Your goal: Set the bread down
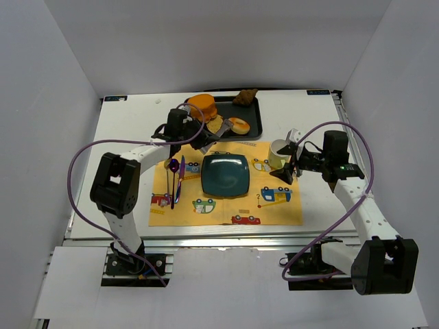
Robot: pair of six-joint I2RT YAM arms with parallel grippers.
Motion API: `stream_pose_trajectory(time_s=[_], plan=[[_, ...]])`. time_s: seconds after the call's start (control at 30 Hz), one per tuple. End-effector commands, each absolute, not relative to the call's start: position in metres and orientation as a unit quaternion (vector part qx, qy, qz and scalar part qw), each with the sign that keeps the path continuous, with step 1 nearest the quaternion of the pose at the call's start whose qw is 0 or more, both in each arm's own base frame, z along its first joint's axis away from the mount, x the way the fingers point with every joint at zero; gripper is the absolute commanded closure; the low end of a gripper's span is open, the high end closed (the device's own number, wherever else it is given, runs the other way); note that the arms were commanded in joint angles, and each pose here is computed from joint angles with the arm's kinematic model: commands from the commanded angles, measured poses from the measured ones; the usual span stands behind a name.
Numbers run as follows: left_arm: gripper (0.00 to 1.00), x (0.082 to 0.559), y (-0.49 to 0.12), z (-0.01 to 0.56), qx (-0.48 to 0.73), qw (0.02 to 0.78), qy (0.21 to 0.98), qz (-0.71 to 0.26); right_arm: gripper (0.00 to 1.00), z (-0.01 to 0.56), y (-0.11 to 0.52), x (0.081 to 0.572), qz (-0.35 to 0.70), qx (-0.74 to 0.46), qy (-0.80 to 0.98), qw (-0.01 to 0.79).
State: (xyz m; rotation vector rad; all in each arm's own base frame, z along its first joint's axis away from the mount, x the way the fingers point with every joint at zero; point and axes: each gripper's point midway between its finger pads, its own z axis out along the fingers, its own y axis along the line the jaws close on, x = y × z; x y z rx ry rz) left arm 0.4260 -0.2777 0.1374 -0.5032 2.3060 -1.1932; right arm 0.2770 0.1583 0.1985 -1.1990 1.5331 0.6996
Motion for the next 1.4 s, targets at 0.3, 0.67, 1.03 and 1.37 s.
stream_pose_trajectory(time_s=[0.3, 0.67, 1.03, 1.37], plan=[[1.0, 0.365, -0.263, 0.21, -0.104, 0.287, 0.832, -0.463, 0.13, 0.209, 0.156, 0.275, 0.281, -0.511, 0.619, 0.526], [1.0, 0.242, -0.223, 0.146, -0.047, 0.204, 0.879, -0.428, 0.13, 0.208, 0.158, 0.274, 0.293, -0.513, 0.612, 0.525], [0.47, 0.236, -0.208, 0.15, -0.046, 0.238, 0.885, -0.398, 0.12, 0.209, 0.159, 0.272, 0.301, -0.513, 0.615, 0.518], [0.41, 0.253, -0.171, 0.182, -0.079, 0.29, 0.883, -0.36, 0.12, 0.21, 0.159, 0.273, 0.302, -0.513, 0.615, 0.516]])
